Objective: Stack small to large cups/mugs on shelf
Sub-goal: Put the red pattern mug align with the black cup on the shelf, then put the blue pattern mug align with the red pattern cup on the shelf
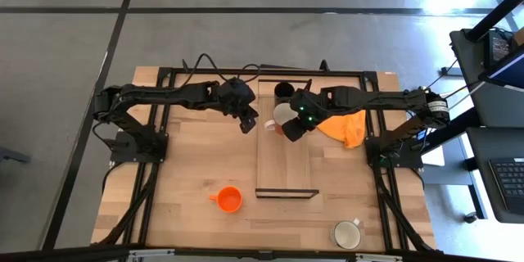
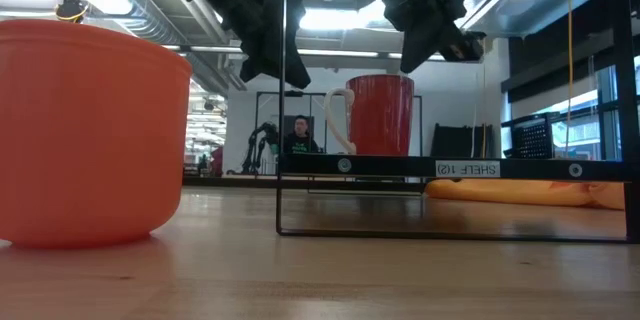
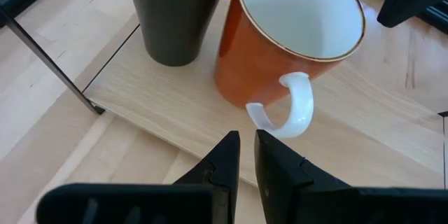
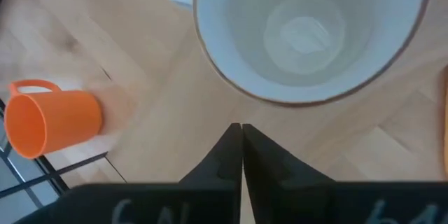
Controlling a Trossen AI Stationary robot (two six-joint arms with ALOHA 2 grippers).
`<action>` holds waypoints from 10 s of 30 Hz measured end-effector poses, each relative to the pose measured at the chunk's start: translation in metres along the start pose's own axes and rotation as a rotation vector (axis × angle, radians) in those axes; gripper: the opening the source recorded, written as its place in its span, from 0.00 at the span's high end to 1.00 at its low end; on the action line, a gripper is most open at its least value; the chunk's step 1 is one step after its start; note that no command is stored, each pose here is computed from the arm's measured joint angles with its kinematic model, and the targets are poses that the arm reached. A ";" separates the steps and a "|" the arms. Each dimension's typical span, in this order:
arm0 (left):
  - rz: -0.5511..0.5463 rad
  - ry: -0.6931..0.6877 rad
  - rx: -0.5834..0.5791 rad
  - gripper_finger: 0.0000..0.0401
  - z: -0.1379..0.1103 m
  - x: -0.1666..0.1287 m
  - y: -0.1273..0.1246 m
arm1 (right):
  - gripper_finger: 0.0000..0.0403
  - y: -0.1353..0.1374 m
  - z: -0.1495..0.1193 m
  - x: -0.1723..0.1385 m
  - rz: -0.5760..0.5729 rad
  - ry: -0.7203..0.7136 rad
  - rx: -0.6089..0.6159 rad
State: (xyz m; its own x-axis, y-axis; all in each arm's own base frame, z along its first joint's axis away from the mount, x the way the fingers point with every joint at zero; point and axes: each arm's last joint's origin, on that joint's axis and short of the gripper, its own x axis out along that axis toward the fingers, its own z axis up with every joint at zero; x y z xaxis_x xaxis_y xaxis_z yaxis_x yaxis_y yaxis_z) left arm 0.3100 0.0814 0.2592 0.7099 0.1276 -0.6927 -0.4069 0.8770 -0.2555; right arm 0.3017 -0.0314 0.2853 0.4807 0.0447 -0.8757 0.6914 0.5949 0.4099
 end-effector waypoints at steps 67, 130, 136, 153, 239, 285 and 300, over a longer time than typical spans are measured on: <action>-0.069 0.035 0.011 0.90 -0.007 0.000 -0.018 | 0.96 0.007 0.000 0.023 0.029 0.064 -0.038; -0.024 0.019 -0.031 0.90 -0.021 0.034 -0.045 | 0.96 0.012 -0.010 0.008 0.041 0.064 -0.119; -0.028 0.024 -0.036 0.90 -0.022 0.032 -0.048 | 0.96 0.017 -0.026 -0.029 0.091 -0.003 -0.142; 0.031 -0.024 -0.023 0.90 -0.008 -0.001 -0.026 | 0.96 -0.012 -0.125 -0.124 -0.074 -0.168 0.303; -0.304 -0.153 -0.042 0.90 0.012 -0.022 -0.040 | 0.96 0.028 -0.123 -0.243 0.417 -1.040 -1.008; -0.365 -0.066 -0.144 0.90 0.007 -0.022 -0.042 | 0.97 -0.017 -0.198 -0.147 -0.237 0.402 0.167; -0.411 -0.062 0.092 0.90 -0.001 -0.023 -0.060 | 0.96 0.034 -0.252 -0.091 -0.296 0.566 0.430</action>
State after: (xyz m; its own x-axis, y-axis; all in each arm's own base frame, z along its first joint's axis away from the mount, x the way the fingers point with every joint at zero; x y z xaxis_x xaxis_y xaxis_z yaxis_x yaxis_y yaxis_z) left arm 0.3174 0.0253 0.2892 0.8366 -0.2162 -0.5033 -0.0318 0.8981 -0.4387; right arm 0.1457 0.1870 0.3144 -0.0260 0.4054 -0.9138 0.9529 0.2865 0.1000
